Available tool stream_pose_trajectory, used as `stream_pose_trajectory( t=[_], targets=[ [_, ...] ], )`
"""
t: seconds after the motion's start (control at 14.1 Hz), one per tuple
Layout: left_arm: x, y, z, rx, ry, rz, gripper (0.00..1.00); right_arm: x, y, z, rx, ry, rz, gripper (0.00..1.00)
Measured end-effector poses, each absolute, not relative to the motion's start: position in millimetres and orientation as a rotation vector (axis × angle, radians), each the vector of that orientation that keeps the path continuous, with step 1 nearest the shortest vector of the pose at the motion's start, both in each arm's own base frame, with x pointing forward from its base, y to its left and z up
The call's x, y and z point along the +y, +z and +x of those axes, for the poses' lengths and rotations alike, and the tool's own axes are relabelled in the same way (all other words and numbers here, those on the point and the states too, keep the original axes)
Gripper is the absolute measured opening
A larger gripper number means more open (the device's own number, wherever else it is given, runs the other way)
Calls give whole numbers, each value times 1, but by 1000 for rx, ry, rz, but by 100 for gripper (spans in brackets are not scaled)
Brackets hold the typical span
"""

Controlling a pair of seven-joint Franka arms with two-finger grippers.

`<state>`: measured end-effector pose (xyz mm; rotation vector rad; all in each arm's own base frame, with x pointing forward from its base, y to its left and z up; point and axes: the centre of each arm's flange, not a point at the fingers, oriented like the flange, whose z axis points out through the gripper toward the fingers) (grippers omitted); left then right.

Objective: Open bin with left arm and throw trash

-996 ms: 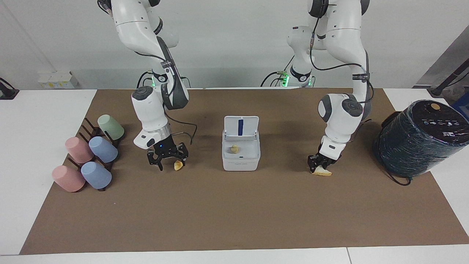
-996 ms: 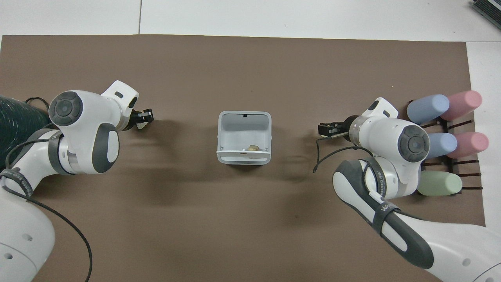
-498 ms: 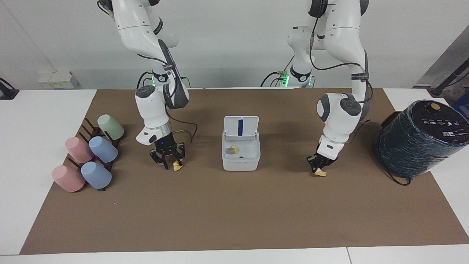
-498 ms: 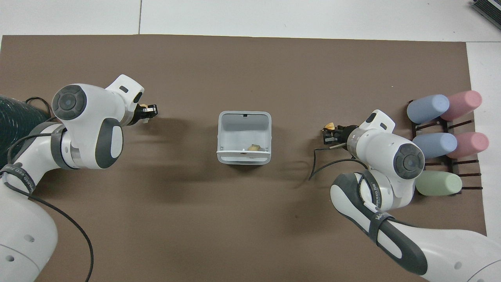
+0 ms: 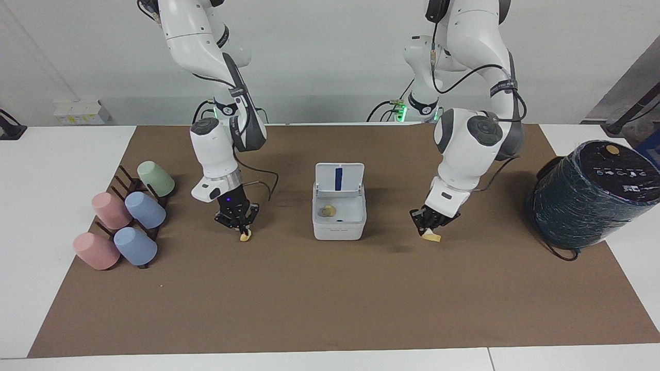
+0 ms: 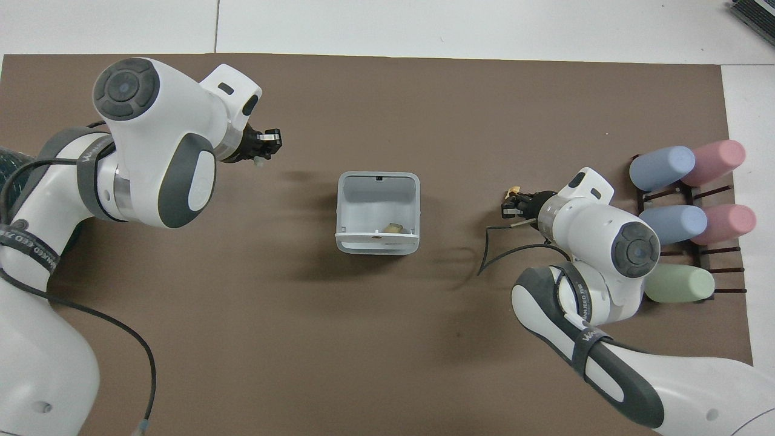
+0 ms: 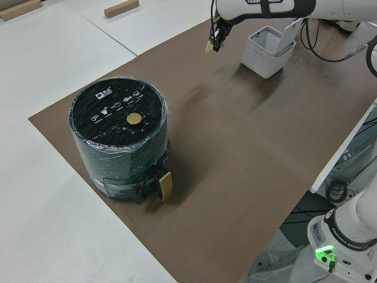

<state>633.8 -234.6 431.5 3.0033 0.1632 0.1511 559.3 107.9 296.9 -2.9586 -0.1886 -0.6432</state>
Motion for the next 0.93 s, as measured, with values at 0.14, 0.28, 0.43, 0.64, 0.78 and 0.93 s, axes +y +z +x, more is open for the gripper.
stream_pose_trajectory(
  t=[0.14,0.28,0.43,0.64,0.78,0.93],
  targets=[
    [-279,444,618,185,125,2995,17,109,315,563,-102,-685,-2939,4],
    [-322,450,598,202,115,2984,17,112,330,562,-34,-688,-2930,4],
    [-363,451,574,198,102,2978,17,113,344,561,11,-634,-2943,4],
    [-402,451,548,142,90,2978,25,126,382,560,23,-498,-2982,4],
    [-407,452,544,130,90,2977,47,134,405,557,75,-401,-3002,4],
    [-403,453,547,140,97,2977,70,138,422,554,129,-352,-3010,4]
  ],
)
